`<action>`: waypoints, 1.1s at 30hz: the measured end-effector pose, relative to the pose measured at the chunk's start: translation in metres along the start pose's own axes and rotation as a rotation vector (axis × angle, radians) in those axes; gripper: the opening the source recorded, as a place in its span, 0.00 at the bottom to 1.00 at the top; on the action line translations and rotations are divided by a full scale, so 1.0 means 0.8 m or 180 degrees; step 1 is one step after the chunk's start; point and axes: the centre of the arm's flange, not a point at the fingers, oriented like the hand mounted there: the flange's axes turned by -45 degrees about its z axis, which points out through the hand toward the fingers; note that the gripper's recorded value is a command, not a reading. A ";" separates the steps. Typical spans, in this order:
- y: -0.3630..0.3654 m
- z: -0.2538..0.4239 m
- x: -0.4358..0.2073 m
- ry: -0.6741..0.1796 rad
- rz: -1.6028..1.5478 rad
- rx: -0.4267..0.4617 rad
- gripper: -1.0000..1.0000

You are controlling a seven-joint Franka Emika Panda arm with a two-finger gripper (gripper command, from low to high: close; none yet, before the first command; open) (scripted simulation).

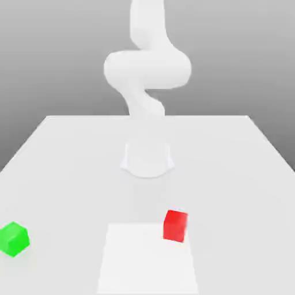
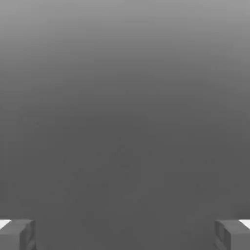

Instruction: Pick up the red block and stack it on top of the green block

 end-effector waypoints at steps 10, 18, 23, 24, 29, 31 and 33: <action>-0.043 0.270 -0.167 -0.1182 0.0397 -0.0119 0.50; -0.055 0.398 -0.398 -0.2187 0.0752 -0.0359 0.50; -0.054 0.441 -0.449 -0.2265 0.0784 -0.0381 0.50; -0.054 0.448 -0.457 -0.2269 0.0782 -0.0380 0.50; -0.053 0.453 -0.463 -0.2267 0.0780 -0.0378 0.00; -0.053 0.455 -0.465 -0.2267 0.0778 -0.0378 0.00; -0.054 0.448 -0.457 -0.2265 0.0781 -0.0380 0.00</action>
